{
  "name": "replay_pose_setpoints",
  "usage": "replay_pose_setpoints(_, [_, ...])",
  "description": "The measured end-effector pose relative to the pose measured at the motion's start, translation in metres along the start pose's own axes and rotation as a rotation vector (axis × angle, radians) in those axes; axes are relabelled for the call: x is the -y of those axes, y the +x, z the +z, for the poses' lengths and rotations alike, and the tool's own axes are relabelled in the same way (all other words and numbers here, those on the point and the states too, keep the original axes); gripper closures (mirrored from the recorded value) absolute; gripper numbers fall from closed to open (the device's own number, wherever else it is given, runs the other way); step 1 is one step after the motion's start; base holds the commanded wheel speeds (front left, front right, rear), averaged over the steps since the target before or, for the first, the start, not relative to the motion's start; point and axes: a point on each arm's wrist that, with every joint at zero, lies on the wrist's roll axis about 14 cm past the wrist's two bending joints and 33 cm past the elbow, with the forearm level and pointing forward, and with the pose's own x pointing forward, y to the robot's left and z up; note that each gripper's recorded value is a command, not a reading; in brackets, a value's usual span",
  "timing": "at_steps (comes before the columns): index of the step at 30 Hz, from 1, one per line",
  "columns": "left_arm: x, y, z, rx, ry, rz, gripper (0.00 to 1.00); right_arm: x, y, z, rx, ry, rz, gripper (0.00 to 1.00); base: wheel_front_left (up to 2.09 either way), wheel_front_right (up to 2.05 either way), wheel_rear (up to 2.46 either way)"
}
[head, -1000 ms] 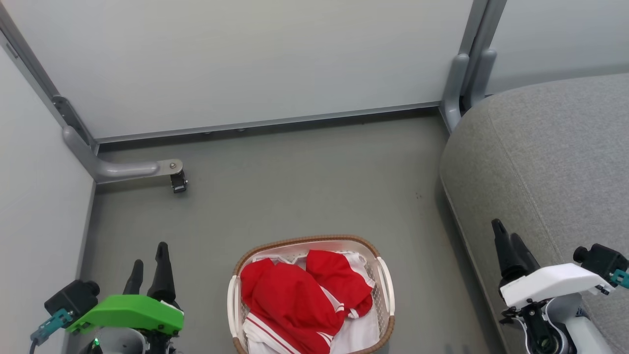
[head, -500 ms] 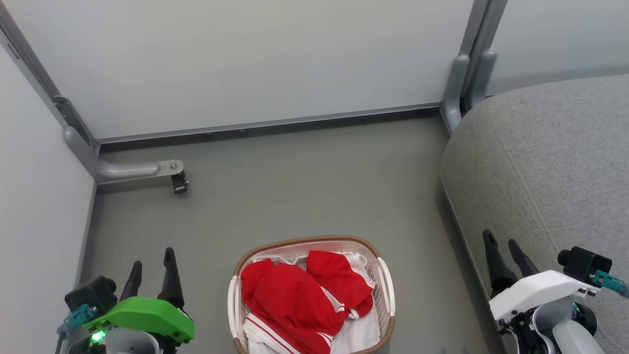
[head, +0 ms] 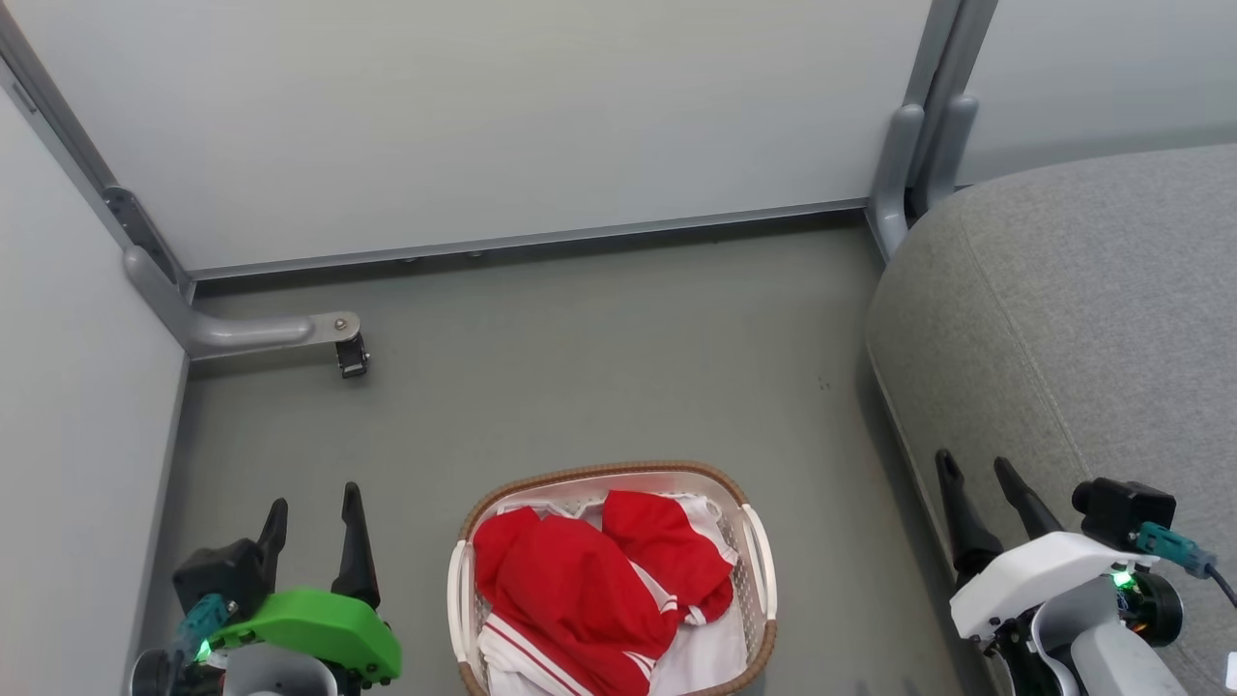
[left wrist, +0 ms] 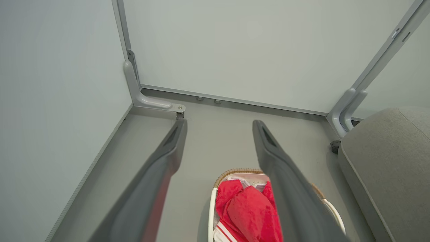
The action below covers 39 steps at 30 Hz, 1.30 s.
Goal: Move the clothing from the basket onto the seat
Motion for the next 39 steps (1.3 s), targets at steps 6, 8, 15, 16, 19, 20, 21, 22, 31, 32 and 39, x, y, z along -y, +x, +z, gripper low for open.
replay_pose_setpoints(6, [0.001,0.0,0.002,0.018,0.055,-0.006,0.0,-0.002,0.0,-0.003,-0.005,-0.068,0.016,0.0,0.0,0.0,0.0])
replay_pose_setpoints(8, [0.002,-0.001,0.004,0.027,0.074,-0.01,0.0,-0.004,-0.001,-0.004,-0.007,-0.09,0.022,0.0,0.0,0.0,0.0])
replay_pose_setpoints(15, [0.001,-0.006,0.003,0.042,0.124,-0.009,0.0,-0.008,-0.001,-0.005,-0.007,-0.154,0.045,0.0,0.0,0.0,0.0])
replay_pose_setpoints(16, [0.001,-0.006,0.004,0.05,0.133,-0.011,0.0,-0.009,-0.001,-0.005,-0.006,-0.163,0.047,0.0,0.0,0.0,0.0])
replay_pose_setpoints(19, [0.002,-0.007,0.007,0.062,0.146,-0.011,0.0,-0.01,-0.001,-0.006,-0.005,-0.186,0.054,0.0,0.0,0.0,0.0])
replay_pose_setpoints(20, [0.002,-0.007,0.007,0.068,0.152,-0.012,0.0,-0.01,-0.001,-0.006,-0.004,-0.19,0.056,0.0,0.0,0.0,0.0])
replay_pose_setpoints(21, [0.002,-0.008,0.007,0.069,0.161,-0.015,0.0,-0.011,-0.001,-0.006,-0.004,-0.195,0.058,0.0,0.0,0.0,0.0])
replay_pose_setpoints(22, [0.003,-0.008,0.008,0.072,0.173,-0.02,0.0,-0.011,-0.002,-0.007,-0.007,-0.204,0.06,0.0,0.0,0.0,0.0])
replay_pose_setpoints(31, [0.007,-0.01,0.009,0.094,0.224,-0.043,0.0,-0.009,-0.004,-0.013,-0.015,-0.264,0.066,0.0,0.0,0.0,0.0])
replay_pose_setpoints(32, [0.008,-0.01,0.007,0.093,0.229,-0.047,0.0,-0.01,-0.004,-0.013,-0.016,-0.272,0.068,0.0,0.0,0.0,0.0])
replay_pose_setpoints(39, [0.027,0.0,-0.015,0.038,0.248,-0.128,0.0,-0.01,0.01,-0.009,-0.001,-0.315,0.085,0.0,0.0,0.0,0.0])
